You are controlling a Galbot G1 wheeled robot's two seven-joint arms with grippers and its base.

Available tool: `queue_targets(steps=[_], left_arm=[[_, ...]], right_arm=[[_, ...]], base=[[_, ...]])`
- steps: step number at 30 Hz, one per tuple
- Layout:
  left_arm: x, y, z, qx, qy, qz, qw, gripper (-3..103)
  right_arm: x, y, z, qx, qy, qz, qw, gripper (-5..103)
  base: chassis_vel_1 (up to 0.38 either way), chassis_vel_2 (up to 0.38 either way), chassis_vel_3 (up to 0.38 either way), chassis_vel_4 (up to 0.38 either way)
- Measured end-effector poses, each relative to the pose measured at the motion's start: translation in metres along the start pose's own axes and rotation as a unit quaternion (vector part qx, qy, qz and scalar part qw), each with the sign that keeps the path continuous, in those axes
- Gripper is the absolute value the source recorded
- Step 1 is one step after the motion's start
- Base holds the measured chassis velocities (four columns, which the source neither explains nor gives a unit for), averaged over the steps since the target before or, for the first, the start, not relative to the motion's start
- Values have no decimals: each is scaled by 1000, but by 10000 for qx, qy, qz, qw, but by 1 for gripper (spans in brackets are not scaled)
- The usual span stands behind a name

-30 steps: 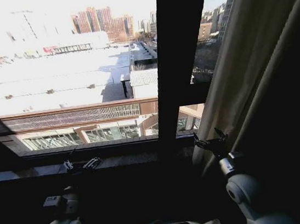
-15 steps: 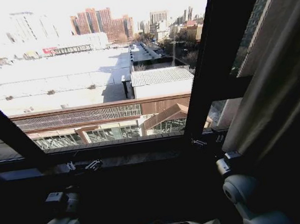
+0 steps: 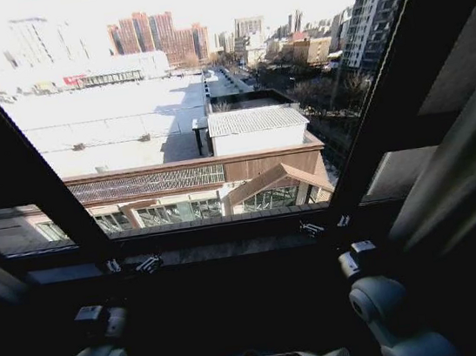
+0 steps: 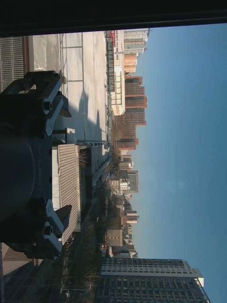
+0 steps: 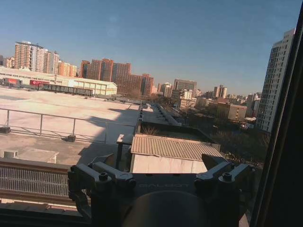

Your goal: Open the curtains by pulling them apart, changing their state from closed to fully open.

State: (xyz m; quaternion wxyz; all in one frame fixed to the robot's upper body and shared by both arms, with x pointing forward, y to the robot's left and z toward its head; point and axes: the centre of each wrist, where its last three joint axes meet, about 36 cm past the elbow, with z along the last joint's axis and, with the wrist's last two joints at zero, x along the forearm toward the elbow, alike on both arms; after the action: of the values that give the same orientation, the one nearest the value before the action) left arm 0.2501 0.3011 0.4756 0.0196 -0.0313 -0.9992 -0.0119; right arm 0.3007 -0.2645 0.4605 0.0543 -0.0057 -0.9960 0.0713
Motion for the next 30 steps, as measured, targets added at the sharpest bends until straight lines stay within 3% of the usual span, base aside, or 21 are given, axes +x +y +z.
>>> queue_targets(steps=[12, 30], left_arm=[[-11, 2, 3, 13, -92, -55, 9999, 100], [11, -7, -11, -55, -333, -209, 9992, 100]], right_arm=[[-15, -4, 10, -13, 66, 74, 9999, 100], [7, -3, -5, -39, -141, 73, 9999, 100]], base=[[356, 362, -356, -358], [364, 348, -356, -350]])
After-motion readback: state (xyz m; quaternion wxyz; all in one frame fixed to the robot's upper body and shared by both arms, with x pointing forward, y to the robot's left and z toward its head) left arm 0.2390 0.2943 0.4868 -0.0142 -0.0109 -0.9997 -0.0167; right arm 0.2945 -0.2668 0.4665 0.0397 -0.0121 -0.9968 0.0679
